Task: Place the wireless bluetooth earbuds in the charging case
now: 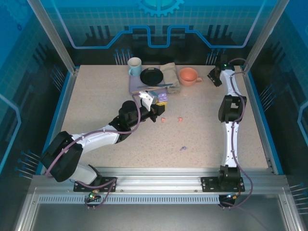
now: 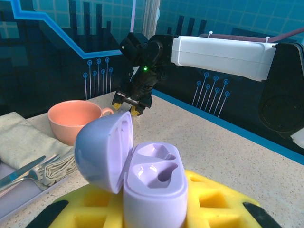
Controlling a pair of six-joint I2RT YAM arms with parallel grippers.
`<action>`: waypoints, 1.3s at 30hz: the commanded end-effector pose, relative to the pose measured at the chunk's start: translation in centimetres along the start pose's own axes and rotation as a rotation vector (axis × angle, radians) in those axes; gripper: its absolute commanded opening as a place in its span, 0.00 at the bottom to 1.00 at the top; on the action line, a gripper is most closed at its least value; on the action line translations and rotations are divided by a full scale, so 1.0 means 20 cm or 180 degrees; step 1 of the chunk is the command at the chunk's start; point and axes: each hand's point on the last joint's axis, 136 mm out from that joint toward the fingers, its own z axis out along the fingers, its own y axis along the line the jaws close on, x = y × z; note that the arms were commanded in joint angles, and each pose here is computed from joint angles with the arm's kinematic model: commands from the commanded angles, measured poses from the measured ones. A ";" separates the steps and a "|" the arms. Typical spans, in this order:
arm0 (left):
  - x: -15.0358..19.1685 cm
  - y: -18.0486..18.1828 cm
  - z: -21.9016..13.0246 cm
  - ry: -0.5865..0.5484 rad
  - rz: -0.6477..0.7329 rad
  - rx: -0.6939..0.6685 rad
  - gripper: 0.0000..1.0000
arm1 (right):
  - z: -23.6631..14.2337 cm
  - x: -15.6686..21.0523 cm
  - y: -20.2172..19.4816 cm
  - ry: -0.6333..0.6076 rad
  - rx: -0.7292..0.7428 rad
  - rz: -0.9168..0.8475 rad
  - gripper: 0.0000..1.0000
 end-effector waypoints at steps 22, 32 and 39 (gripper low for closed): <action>-0.05 -0.02 0.05 -0.0166 -0.0087 0.0116 0.00 | 0.20 0.11 0.02 0.0089 -0.0067 -0.0163 0.49; -0.03 -0.02 0.05 -0.0162 -0.0112 0.0113 0.00 | 0.20 0.19 0.02 0.0057 0.0163 -0.0723 0.44; -0.02 -0.02 0.04 -0.0161 -0.0149 0.0110 0.00 | 0.19 0.20 0.00 0.0047 0.0232 -0.0796 0.39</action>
